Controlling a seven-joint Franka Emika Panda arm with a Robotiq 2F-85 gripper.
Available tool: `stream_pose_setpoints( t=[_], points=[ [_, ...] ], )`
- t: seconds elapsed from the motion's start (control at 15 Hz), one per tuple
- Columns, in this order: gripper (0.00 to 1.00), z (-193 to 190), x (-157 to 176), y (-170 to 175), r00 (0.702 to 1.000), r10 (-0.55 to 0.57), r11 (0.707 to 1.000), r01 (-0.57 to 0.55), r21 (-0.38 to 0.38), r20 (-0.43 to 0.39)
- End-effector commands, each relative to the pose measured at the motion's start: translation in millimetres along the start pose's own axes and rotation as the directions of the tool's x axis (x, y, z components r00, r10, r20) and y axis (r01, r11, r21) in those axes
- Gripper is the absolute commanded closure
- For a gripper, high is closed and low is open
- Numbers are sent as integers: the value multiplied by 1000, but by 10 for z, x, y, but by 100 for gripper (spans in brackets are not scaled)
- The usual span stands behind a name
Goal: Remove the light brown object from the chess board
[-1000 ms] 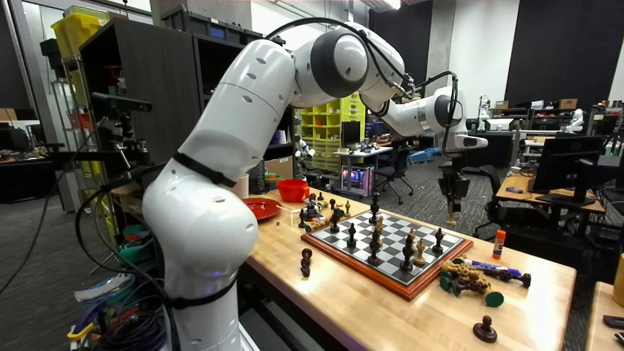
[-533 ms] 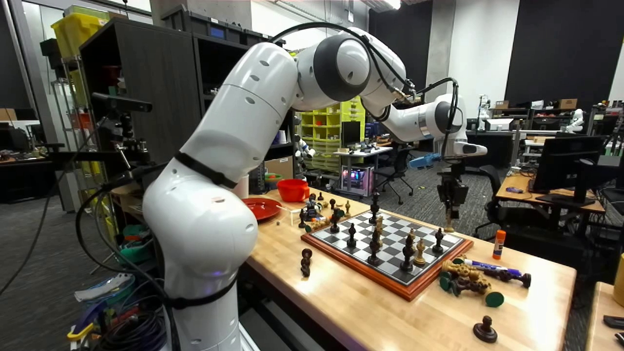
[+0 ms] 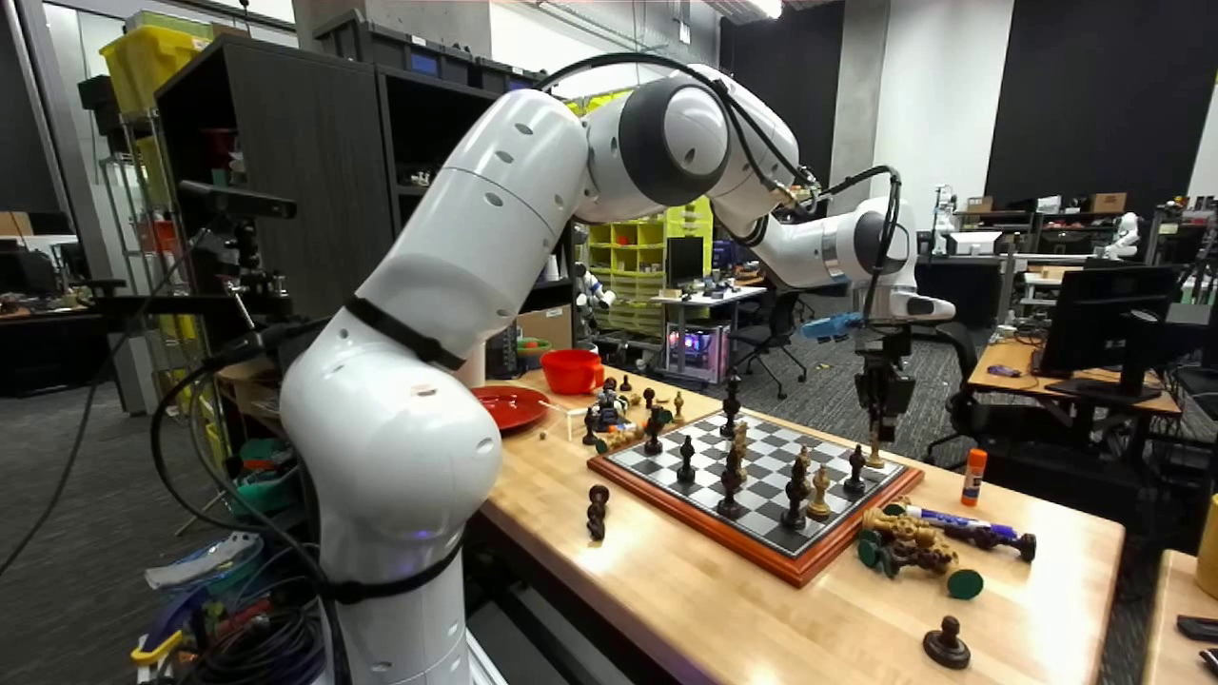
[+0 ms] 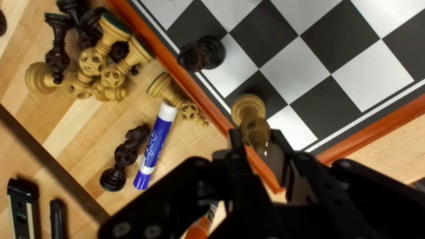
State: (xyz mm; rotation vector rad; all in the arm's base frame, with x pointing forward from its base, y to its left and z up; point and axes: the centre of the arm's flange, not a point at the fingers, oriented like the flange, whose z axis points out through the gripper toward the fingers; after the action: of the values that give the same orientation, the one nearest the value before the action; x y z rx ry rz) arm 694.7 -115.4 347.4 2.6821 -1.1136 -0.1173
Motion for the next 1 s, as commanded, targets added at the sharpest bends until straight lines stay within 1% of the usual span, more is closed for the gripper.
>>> stream_pose_setpoints(
  t=[0.0,0.27,0.6,0.93],
  points=[
    [94,9,0,27,999,23,999,-24,24,42],
    [94,40,36,44,998,37,998,-39,45,52],
    [94,86,98,63,998,45,998,-47,49,49],
    [94,115,105,63,997,45,997,-49,61,64]
  ],
)
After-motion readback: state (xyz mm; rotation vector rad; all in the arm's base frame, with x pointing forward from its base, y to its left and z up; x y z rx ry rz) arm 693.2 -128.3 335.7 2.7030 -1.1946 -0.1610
